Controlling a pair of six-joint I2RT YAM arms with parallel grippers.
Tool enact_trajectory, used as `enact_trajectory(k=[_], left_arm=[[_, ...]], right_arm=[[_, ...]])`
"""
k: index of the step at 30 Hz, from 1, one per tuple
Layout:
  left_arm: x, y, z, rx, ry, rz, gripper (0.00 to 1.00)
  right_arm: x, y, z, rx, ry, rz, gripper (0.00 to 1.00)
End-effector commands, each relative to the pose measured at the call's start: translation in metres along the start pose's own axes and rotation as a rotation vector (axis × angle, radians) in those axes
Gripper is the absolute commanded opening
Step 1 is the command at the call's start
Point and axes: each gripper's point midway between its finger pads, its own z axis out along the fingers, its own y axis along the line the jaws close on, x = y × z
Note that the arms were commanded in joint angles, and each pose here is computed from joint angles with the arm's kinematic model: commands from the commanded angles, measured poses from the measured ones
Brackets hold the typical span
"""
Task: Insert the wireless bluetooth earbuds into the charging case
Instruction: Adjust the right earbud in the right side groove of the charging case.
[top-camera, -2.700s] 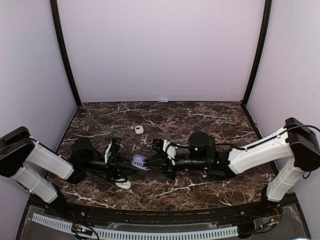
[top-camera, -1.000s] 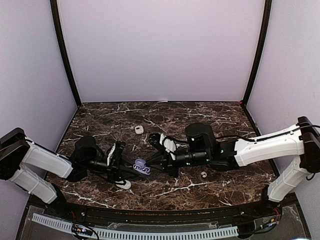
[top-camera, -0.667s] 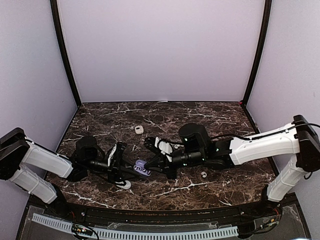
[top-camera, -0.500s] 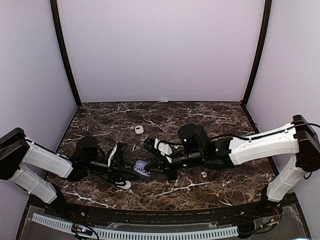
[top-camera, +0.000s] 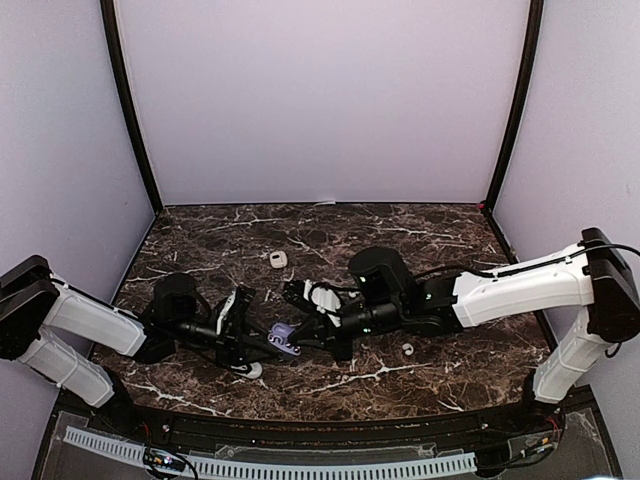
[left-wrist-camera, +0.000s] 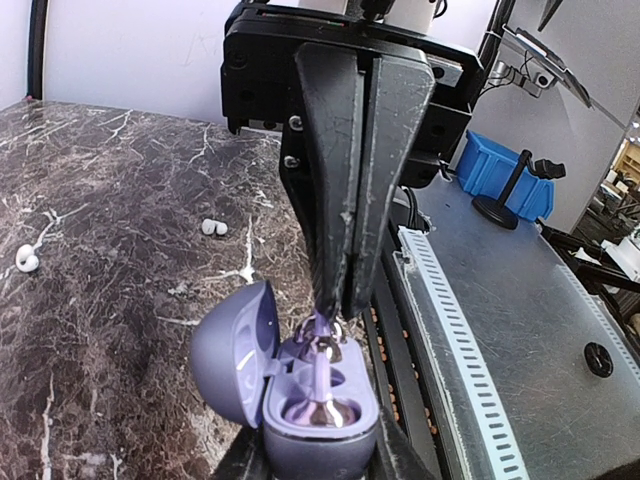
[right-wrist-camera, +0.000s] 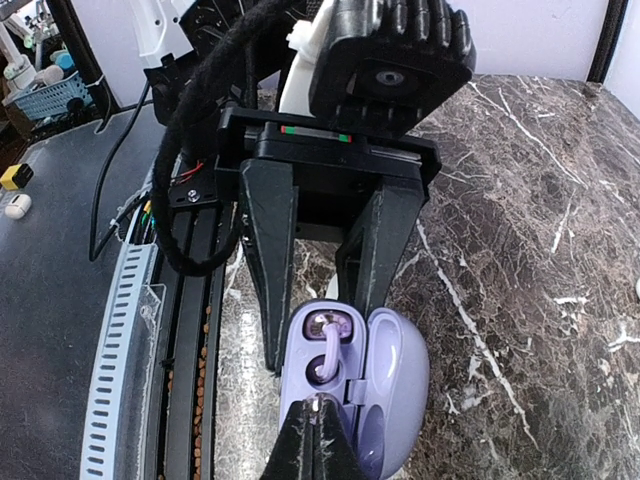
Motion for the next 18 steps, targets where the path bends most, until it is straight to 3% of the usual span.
enact_trajectory(k=[1,10,18], left_arm=[[-0.0197,-0.0047,0.0003,0.015,-0.042,0.078,0.17],[-0.0191,-0.0055,0.0005,0.024,-0.037,0.075,0.16],[-0.0217,-0.0071,0.0008,0.036,-0.045,0.081,0.16]], right_arm=[[0.0156,-0.0004,0.0033,-0.013,0.072,0.006,0.0],[0.0253,0.0007,0.0051,-0.025,0.121,0.002,0.0],[0.0168,0.0073,0.006,-0.066,0.078,-0.003,0.0]])
